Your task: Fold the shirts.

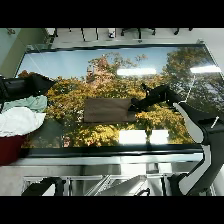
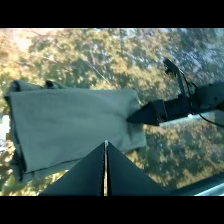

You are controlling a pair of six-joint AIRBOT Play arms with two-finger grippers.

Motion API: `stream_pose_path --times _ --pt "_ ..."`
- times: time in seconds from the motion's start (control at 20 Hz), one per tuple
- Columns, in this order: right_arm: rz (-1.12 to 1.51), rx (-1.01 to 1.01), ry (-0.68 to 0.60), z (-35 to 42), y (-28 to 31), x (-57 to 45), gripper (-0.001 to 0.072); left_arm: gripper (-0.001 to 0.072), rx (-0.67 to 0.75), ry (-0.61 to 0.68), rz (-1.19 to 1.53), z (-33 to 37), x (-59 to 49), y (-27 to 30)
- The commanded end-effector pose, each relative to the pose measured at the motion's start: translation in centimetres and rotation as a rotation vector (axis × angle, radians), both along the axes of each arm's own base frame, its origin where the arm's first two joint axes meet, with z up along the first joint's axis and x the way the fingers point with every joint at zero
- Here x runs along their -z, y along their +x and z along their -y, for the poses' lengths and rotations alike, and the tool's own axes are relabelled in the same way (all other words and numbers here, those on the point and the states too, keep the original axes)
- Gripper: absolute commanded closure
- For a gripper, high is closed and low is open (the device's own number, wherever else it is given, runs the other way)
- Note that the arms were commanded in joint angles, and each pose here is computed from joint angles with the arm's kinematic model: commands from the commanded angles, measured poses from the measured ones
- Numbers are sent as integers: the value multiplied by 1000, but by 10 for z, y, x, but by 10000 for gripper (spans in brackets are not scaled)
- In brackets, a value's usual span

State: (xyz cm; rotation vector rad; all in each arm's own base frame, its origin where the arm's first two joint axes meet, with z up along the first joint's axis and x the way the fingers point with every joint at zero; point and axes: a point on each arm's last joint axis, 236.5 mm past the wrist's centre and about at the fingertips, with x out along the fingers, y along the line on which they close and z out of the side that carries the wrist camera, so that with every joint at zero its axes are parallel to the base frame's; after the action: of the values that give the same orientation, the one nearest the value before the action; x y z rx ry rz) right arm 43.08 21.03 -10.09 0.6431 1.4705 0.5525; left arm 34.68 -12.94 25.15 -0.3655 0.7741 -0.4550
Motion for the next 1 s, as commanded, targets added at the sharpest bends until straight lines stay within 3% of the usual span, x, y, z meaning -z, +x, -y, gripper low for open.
stream_pose_path --times 0.0,0.15,0.3,0.55,0.7,0.95 --pt "96 53 2 12 22 -29 687 685 28 1 -2 10 2 -1" --pt "238 194 -32 80 53 -86 688 686 29 2 -4 10 2 -1" --pt "301 436 -183 214 58 -125 687 686 28 1 -1 10 2 -1" --pt "278 835 -406 429 -29 -166 688 685 26 2 0 10 2 0" --pt "145 958 -440 487 -102 -146 688 685 25 1 3 10 1 0" --pt "1 1051 -420 502 -169 -72 688 686 24 -1 4 10 1 1"
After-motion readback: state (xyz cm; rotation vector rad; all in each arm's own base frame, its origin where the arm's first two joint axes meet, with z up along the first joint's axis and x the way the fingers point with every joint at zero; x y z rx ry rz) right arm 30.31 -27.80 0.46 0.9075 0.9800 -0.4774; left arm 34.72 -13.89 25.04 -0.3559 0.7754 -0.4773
